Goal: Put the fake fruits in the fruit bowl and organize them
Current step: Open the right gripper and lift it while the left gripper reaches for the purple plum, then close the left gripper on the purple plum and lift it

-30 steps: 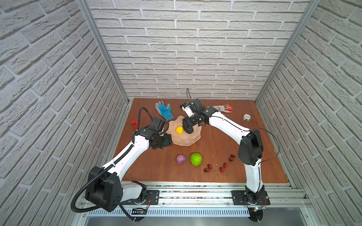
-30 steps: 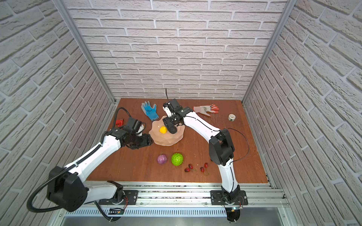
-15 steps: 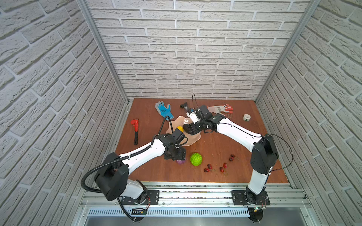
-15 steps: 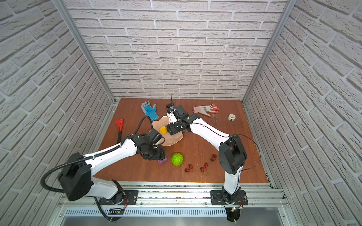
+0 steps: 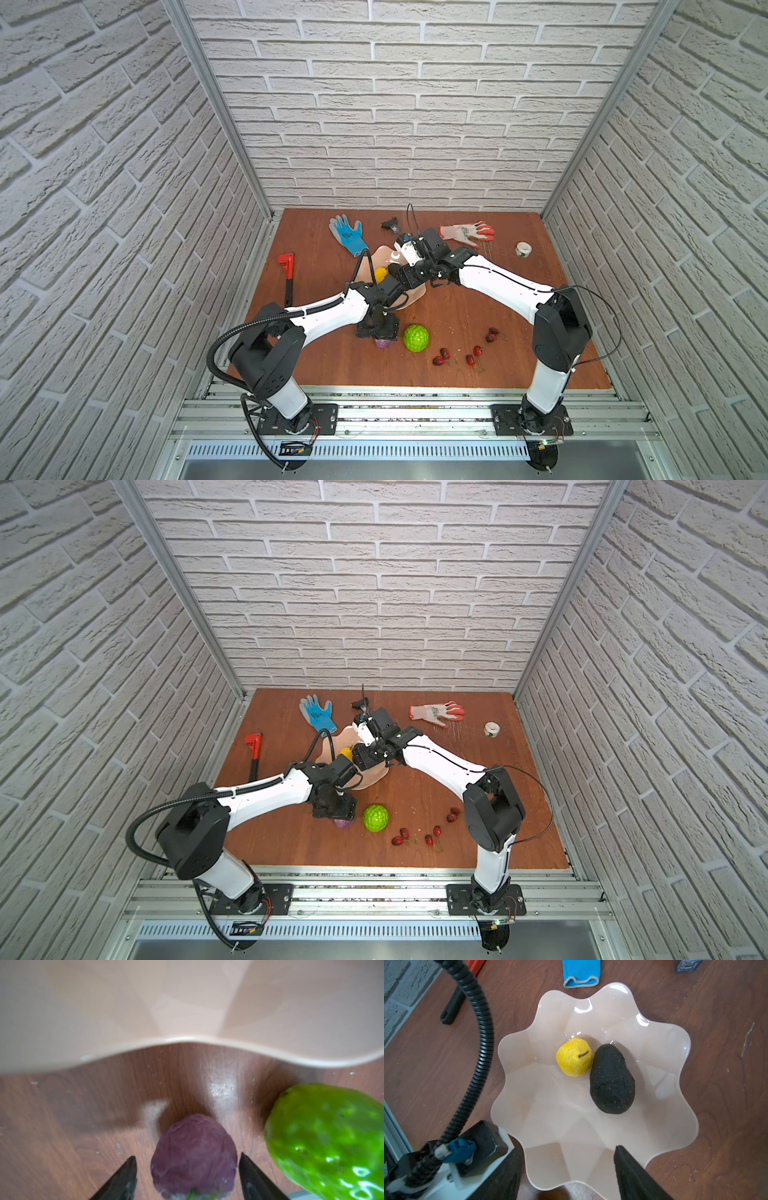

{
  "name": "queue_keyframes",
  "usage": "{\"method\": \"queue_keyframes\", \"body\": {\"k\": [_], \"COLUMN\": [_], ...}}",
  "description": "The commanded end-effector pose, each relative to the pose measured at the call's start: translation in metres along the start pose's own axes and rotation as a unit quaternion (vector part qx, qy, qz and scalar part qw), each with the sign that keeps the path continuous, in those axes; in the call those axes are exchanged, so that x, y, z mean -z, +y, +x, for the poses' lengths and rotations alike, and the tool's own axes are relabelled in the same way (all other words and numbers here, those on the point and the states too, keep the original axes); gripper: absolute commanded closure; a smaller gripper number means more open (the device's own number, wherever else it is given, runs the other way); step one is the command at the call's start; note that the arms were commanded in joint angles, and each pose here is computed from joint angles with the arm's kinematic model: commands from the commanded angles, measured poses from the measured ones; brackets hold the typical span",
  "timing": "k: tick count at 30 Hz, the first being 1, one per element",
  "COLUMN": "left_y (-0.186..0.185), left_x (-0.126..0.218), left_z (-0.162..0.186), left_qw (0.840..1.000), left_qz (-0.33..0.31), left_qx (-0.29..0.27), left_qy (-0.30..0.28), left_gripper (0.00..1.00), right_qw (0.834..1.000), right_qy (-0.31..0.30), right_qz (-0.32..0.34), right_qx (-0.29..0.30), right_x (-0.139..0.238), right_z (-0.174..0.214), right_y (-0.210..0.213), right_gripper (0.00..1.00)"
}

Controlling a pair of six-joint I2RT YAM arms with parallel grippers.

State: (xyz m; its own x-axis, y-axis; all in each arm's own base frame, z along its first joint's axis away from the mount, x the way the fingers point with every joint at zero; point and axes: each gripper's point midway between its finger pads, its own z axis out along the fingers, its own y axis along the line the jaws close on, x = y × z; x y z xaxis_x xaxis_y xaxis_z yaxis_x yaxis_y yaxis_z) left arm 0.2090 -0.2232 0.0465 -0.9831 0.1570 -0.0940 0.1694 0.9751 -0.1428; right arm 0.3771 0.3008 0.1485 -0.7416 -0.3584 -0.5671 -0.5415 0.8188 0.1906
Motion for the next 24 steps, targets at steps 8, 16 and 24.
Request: {"method": "queue_keyframes", "body": {"k": [8,16,24], "left_y": [-0.005,-0.006,-0.007], "left_x": [-0.009,-0.015,-0.014], "left_z": [-0.001,-0.002,0.002], "left_qw": [1.000,1.000,1.000], "left_qz": [-0.012,-0.014,-0.008], "left_qx": [-0.002,-0.002,0.002], "left_qy": [0.004,0.006,0.009], "left_gripper": [0.27,0.34,0.45], "right_qw": [0.999,0.999,0.999], "right_qy": [-0.039,-0.035,-0.033], "right_qz": [-0.004,-0.003,-0.003], "right_qx": [0.007,0.007,0.006], "right_x": [0.016,0.014,0.013], "right_z": [-0.015,-0.013,-0.011], "right_y": [0.007,0.006,0.006], "right_gripper": [0.29,0.29,0.29]}}
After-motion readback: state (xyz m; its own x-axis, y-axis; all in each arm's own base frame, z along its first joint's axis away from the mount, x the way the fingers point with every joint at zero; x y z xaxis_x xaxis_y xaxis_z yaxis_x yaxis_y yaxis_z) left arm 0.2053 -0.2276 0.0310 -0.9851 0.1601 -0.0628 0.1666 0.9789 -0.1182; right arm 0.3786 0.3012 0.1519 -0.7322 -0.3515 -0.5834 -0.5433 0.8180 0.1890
